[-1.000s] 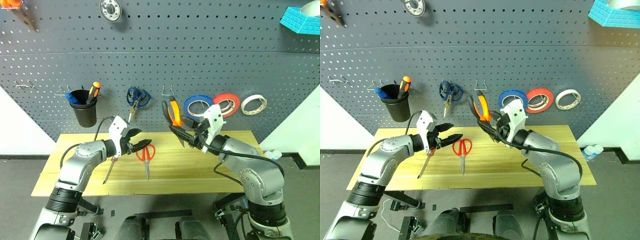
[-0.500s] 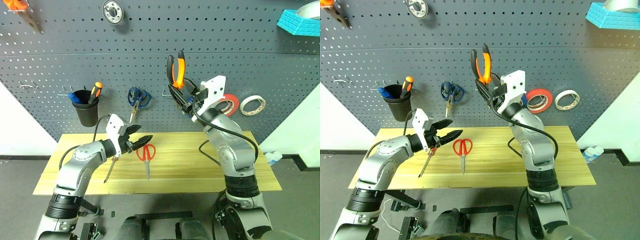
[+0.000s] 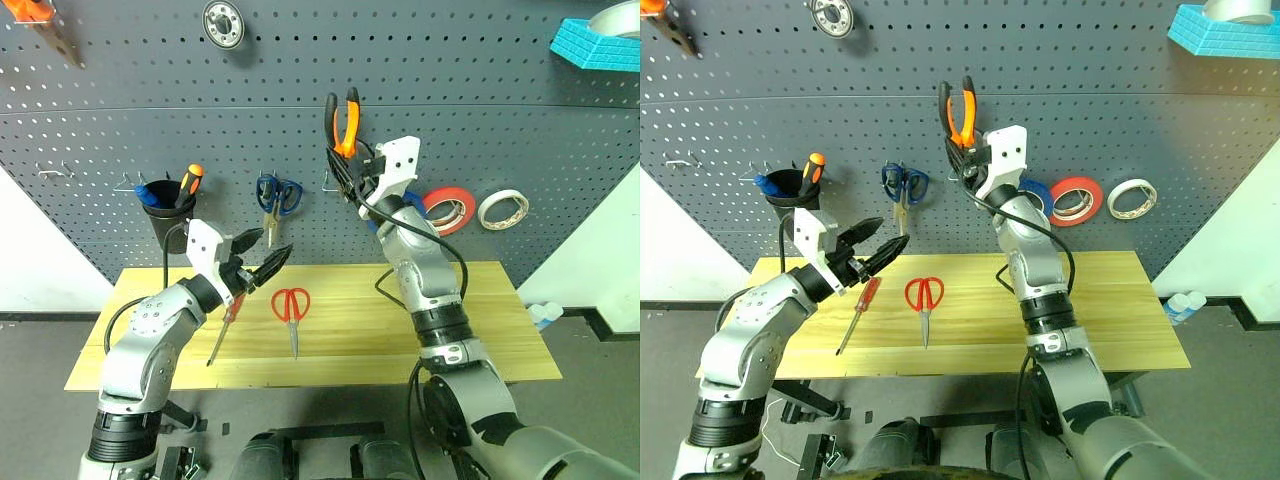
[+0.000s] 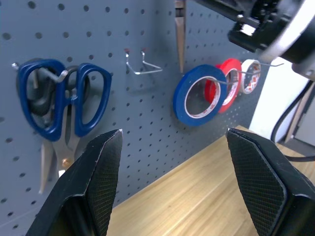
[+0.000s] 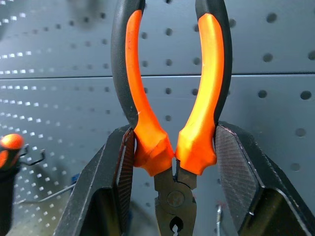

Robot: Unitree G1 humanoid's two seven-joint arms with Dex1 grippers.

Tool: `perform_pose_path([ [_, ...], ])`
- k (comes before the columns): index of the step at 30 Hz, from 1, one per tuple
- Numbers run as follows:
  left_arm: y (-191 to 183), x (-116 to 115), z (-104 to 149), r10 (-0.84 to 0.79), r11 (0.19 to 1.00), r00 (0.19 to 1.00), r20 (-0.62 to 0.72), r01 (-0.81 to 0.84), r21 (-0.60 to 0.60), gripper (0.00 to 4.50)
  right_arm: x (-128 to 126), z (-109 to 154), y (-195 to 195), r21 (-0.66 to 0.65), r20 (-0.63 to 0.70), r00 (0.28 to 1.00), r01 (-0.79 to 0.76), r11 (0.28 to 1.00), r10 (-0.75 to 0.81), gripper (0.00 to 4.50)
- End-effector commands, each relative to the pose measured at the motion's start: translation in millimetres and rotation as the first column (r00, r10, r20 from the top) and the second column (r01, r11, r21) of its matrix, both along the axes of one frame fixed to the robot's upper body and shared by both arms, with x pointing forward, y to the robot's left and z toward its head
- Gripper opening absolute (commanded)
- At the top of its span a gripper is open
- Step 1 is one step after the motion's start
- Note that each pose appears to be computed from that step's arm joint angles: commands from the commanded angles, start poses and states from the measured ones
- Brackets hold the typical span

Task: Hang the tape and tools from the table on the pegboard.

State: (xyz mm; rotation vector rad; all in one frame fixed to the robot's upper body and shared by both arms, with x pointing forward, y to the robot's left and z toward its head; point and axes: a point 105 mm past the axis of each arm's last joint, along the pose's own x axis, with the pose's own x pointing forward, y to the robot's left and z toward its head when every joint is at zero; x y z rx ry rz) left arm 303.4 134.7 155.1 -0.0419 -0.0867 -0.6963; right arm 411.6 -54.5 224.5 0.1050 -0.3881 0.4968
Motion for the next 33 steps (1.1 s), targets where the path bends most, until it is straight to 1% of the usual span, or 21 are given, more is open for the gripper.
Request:
perform_pose_path([
  [1, 5, -7, 25, 0.031, 0.999, 0.993, 0.112, -0.027, -0.038, 3.51, 2, 32, 2, 0.037, 0.117, 0.993, 0.01, 0.999, -0.015, 2.06],
  [5, 11, -14, 33, 0.068, 0.996, 0.985, 0.159, -0.057, -0.076, 3.51, 8, 36, 7, 0.036, 0.133, 0.991, 0.007, 0.999, -0.012, 2.06],
  [10, 18, -24, 39, 0.119, 0.988, 0.974, 0.194, -0.098, -0.117, 3.51, 16, 42, 13, 0.031, 0.14, 0.99, 0.0, 1.0, -0.004, 2.06],
  [16, 20, -29, 38, 0.146, 0.986, 0.965, 0.22, -0.122, -0.117, 3.51, 23, 48, 19, 0.031, 0.149, 0.989, -0.005, 0.999, 0.0, 2.06],
  [22, 24, -34, 39, 0.155, 0.986, 0.963, 0.22, -0.136, -0.097, 3.51, 24, 50, 25, 0.063, 0.151, 0.989, -0.011, 0.998, 0.002, 2.06],
  [33, 26, -43, 40, 0.146, 0.988, 0.972, 0.186, -0.134, -0.071, 3.51, 23, 32, 22, 0.09, 0.11, 0.994, 0.016, 0.996, -0.026, 2.06],
])
